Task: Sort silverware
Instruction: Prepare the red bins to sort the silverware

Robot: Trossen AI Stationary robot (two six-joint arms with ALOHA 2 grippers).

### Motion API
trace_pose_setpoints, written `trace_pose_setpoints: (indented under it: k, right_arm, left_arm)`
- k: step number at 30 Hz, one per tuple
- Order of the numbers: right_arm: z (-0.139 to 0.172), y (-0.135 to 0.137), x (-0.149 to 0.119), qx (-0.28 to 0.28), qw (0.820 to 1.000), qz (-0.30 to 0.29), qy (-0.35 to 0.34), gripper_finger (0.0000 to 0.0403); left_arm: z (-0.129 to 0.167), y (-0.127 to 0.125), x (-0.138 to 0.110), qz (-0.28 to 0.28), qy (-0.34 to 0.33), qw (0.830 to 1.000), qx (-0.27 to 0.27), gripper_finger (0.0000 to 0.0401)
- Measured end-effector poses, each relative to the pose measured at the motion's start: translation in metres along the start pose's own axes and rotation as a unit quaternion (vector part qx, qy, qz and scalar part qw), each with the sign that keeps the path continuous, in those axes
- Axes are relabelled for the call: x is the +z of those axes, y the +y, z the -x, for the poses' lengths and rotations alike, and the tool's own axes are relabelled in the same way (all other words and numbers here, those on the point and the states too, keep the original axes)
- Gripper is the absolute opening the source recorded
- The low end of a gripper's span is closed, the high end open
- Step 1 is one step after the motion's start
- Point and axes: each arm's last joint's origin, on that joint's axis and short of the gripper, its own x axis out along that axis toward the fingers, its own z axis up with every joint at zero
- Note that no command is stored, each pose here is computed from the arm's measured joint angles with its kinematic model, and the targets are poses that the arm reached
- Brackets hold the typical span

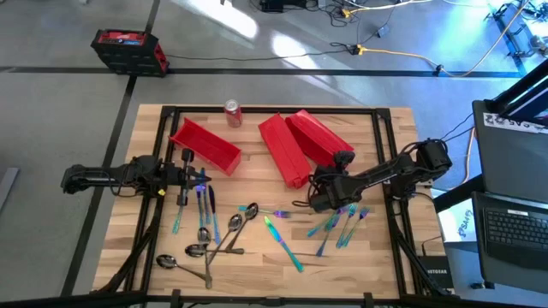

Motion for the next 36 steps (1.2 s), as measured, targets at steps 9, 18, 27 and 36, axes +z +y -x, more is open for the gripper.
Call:
trace_pose_setpoints:
  k: [9, 18, 27, 36]
  right_arm:
    - [0.0001, -0.0005, 0.0004, -0.009, 1.000, 0.011, -0.007, 0.0229]
    - [0.0001, -0.0005, 0.0004, -0.009, 1.000, 0.011, -0.007, 0.0147]
    - [0.0001, -0.0008, 0.0006, -0.015, 1.000, 0.005, -0.012, 0.0098]
    - [0.0001, -0.0016, 0.0010, -0.027, 0.999, 0.008, -0.020, 0.0014]
  left_arm:
    - [0.0000, 0.0000, 0.0001, 0.000, 0.000, 1.000, 0.000, 0.0000]
    - [0.0000, 0.0000, 0.0000, 0.000, 0.000, 1.000, 0.000, 0.0000]
    - [0.0000, 0.0000, 0.0000, 0.000, 0.000, 1.000, 0.000, 0.0000]
    - [0.0000, 0.0000, -0.0001, 0.000, 0.000, 1.000, 0.000, 0.0000]
